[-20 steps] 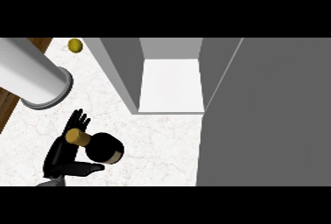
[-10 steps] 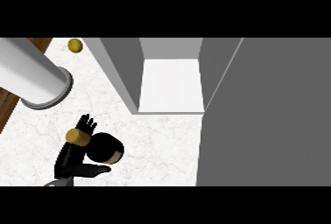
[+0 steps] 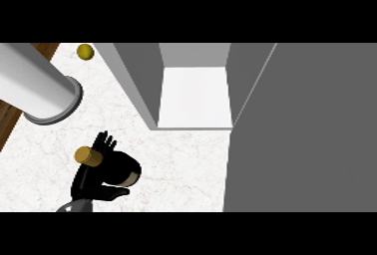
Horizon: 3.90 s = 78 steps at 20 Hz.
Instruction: Pick up the wine, place it into the cabinet and close the cabinet
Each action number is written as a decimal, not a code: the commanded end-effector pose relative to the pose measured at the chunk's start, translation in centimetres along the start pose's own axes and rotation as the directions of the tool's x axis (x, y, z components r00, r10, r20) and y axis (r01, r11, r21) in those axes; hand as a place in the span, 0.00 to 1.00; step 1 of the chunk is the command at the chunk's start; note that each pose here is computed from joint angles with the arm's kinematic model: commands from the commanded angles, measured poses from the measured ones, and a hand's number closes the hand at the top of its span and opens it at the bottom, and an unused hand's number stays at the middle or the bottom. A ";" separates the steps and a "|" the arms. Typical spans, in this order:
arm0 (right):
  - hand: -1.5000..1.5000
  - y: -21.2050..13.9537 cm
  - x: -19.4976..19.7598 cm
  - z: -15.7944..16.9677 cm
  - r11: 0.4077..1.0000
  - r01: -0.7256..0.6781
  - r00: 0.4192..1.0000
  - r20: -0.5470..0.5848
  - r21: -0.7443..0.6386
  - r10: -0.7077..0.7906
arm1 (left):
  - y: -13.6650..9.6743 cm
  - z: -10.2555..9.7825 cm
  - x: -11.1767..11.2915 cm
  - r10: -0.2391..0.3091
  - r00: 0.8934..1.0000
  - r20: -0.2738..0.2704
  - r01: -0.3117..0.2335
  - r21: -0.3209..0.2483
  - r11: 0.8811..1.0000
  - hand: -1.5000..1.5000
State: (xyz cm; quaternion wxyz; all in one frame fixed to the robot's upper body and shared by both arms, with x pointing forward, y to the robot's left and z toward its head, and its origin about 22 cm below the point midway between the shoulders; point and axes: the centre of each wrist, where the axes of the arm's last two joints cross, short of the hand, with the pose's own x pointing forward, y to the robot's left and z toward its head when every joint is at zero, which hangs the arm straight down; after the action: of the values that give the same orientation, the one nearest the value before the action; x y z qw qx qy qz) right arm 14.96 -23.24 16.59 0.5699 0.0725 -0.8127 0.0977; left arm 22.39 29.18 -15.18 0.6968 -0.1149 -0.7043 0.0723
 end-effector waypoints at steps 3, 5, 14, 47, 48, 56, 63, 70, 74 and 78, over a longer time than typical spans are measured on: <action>0.00 -0.4 0.8 0.6 1.000 0.019 1.000 0.009 0.010 -0.019 | -0.7 0.0 -1.2 0.066 0.998 -0.014 -0.066 -0.001 0.998 0.00; 0.00 0.8 -1.0 -0.5 1.000 0.023 1.000 -0.009 -0.002 -0.023 | 0.3 0.9 -1.7 0.057 0.998 -0.004 -0.058 -0.011 0.998 1.00; 0.00 -0.5 -0.3 -0.4 1.000 0.009 1.000 0.002 0.008 -0.009 | 0.5 -0.1 -1.9 0.039 0.999 -0.024 -0.041 -0.064 0.997 1.00; 0.00 -0.5 -0.5 -1.7 0.999 0.019 1.000 -0.006 -0.027 -0.019 | -5.2 4.7 6.6 0.146 0.975 0.165 -0.126 -0.123 0.984 1.00; 0.00 -1.1 -2.7 -0.9 0.999 0.036 0.999 -0.003 -0.028 -0.036 | -6.6 5.2 6.9 0.152 0.974 0.167 -0.132 -0.121 0.984 1.00; 0.00 -0.1 -1.9 -1.0 1.000 0.012 1.000 -0.013 -0.009 -0.012 | -11.5 1.2 12.1 0.141 0.961 0.236 -0.116 -0.114 0.987 1.00; 0.00 -1.2 -2.4 -0.6 1.000 0.030 0.999 -0.009 -0.003 -0.031 | -14.3 -3.5 14.3 0.175 0.960 0.216 -0.152 -0.119 0.981 1.00; 0.00 -0.3 -1.7 -0.3 0.999 0.029 1.000 -0.010 -0.019 -0.029 | -18.5 -5.3 16.0 0.118 0.960 0.252 -0.092 -0.112 0.989 1.00; 0.00 -0.5 -1.4 -2.1 0.999 0.029 0.999 0.019 -0.015 -0.029 | -20.0 -8.4 17.4 0.085 0.959 0.271 -0.062 -0.090 0.994 1.00; 0.00 0.6 -1.6 0.0 1.000 0.013 1.000 -0.009 -0.016 -0.013 | -21.8 -8.0 12.9 -0.017 0.961 0.275 0.044 -0.091 0.995 1.00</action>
State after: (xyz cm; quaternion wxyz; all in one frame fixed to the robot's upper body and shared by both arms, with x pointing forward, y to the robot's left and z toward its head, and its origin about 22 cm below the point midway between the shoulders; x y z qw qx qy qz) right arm 16.29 -23.61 14.81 0.5752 0.0782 -0.8096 0.0874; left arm 28.59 13.23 4.44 0.5903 -0.1470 -0.7909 0.0663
